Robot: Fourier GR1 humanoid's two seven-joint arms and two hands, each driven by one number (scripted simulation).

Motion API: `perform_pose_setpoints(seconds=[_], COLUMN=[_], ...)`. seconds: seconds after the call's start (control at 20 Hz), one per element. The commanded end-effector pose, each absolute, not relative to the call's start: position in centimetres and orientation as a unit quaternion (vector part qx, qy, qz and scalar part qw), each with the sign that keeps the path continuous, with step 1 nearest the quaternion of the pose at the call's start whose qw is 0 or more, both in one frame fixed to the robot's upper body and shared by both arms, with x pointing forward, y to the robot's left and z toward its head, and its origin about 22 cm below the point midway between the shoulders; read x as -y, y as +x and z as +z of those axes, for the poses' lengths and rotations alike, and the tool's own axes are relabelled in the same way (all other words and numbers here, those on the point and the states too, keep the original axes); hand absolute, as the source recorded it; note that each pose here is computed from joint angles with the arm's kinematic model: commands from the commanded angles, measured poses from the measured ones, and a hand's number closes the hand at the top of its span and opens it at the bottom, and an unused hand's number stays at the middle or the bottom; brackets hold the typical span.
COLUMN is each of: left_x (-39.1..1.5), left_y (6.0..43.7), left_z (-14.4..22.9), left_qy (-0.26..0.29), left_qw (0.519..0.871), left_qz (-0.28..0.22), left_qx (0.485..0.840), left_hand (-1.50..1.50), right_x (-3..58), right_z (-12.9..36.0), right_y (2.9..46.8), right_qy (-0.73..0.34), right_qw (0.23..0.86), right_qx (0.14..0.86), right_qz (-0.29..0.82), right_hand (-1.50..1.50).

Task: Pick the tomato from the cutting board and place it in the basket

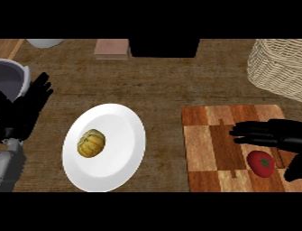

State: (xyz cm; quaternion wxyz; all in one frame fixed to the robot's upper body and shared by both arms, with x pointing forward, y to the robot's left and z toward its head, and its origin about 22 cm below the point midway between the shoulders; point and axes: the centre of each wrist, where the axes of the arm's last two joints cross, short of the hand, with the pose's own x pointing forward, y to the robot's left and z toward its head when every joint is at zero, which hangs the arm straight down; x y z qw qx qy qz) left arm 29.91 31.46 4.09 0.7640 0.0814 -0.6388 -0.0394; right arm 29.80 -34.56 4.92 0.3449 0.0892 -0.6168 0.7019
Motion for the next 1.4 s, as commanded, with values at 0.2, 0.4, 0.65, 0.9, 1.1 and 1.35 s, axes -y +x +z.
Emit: perform_pose_setpoints(seconds=[0.2,0.4,0.65,0.9,1.1,1.35], left_x=[-33.1,-31.0,-31.6,-30.8,-31.1,-31.4], left_y=[29.6,28.9,29.3,27.8,30.1,29.5], left_z=[4.0,4.3,2.4,3.4,3.6,3.4], left_qy=[0.085,0.077,0.092,0.081,0.091,0.092], left_qw=[0.764,0.764,0.763,0.762,0.763,0.765], left_qz=[-0.041,-0.041,-0.033,-0.043,-0.036,-0.032], left_qx=[0.638,0.640,0.639,0.641,0.638,0.637], left_hand=[0.00,0.00,0.00,0.00,0.00,0.00], right_x=[35.2,35.2,36.5,36.4,37.5,35.7], right_z=[3.4,3.0,2.6,2.8,1.6,0.8], right_y=[31.3,32.1,31.0,31.2,30.7,31.1], right_qy=[0.135,0.143,0.179,0.189,0.158,0.141], right_qw=[0.322,0.325,0.328,0.320,0.301,0.302], right_qx=[0.603,0.608,0.599,0.601,0.601,0.594], right_qz=[0.717,0.710,0.708,0.708,0.724,0.732], right_hand=[-1.50,-1.50,-1.50,-1.50,-1.50,-1.50])
